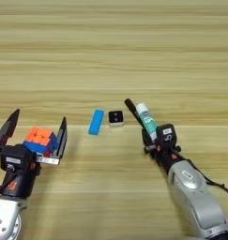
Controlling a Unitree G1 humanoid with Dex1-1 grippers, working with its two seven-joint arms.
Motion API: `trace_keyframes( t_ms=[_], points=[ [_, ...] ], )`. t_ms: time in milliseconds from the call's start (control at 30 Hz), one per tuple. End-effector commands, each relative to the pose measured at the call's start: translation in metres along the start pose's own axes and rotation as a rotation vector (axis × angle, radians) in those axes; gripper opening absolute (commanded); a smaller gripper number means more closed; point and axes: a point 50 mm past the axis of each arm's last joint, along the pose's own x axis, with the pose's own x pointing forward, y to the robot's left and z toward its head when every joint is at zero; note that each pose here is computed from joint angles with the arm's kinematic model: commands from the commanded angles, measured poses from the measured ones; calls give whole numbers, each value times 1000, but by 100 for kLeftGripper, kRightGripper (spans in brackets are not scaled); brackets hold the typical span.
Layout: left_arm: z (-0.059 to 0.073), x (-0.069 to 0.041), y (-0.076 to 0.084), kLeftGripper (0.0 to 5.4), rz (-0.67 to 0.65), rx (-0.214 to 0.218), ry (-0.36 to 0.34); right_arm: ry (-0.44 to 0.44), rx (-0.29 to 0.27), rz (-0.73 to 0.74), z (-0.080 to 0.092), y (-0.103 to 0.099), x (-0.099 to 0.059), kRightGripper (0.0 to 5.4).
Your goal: Move the objects on the table
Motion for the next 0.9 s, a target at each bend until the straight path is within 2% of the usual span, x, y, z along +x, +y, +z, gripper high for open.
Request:
trace_keyframes(
  t_ms=[33,267,433,633,667,767,900],
  points=[
    [1,1,-1,540,-11,6,-8,-23,-12,18,5,3,-2,164],
    [1,2,-1,540,-12,4,-8,-63,-68,56,13,7,-11,164],
    [1,3,-2,540,-10,5,-11,-79,-100,116,17,17,-29,164],
    [1,5,-2,540,-9,4,-16,-52,-122,218,11,34,-44,164],
    [0,5,-3,540,-18,-10,-8,-57,-124,234,12,37,-45,164],
    [-5,1,-16,540,-98,-161,62,-93,-140,282,18,44,-51,164],
    [-5,-5,-32,540,-198,-347,118,-124,-152,313,23,45,-55,164]
  ],
)
